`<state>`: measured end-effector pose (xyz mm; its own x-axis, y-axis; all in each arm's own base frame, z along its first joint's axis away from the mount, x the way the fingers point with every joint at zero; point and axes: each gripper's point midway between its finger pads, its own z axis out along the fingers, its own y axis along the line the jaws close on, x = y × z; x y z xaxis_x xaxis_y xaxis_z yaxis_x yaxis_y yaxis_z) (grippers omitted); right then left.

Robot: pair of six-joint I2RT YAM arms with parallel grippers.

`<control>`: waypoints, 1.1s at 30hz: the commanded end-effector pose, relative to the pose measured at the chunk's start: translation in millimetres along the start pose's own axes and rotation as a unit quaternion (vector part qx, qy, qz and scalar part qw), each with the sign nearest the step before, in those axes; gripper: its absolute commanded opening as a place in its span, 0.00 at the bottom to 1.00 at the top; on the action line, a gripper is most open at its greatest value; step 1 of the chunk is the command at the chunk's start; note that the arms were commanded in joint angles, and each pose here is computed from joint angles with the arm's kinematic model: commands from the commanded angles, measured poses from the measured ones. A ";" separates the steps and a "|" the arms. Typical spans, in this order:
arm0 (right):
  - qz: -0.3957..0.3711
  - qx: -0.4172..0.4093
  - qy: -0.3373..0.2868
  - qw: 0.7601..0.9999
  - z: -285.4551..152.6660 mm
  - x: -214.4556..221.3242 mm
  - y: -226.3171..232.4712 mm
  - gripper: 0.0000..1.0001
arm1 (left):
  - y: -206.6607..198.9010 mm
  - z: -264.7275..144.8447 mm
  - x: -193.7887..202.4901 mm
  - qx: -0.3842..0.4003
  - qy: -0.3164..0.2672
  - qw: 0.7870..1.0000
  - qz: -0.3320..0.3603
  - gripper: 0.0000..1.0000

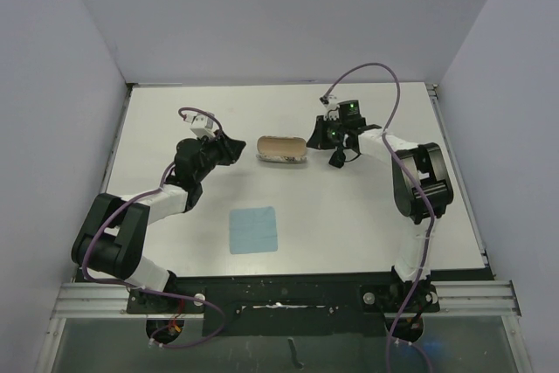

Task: Organize the sunglasses
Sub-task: Adjust the sunglasses case at the center of the board.

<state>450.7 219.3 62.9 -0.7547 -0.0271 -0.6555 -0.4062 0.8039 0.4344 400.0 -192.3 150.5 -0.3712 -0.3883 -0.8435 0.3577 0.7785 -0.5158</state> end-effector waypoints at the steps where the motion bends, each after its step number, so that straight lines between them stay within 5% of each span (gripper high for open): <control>1: -0.022 -0.008 -0.029 0.999 1.7 -27.2 2.7 0.00 | -13.0 3.6 -18.7 0.020 -0.023 1.000 0.009 0.27; 33: -0.025 -0.014 -0.026 0.999 10.5 -30.8 3.2 0.00 | -12.5 2.0 -18.1 0.019 -0.021 1.000 0.012 0.27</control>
<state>462.6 223.4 48.8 -0.7632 -0.0435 -0.6447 -0.4121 0.8013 0.4337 399.6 -192.0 148.8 -0.3757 -0.3847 -0.8431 0.3549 0.7807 -0.5144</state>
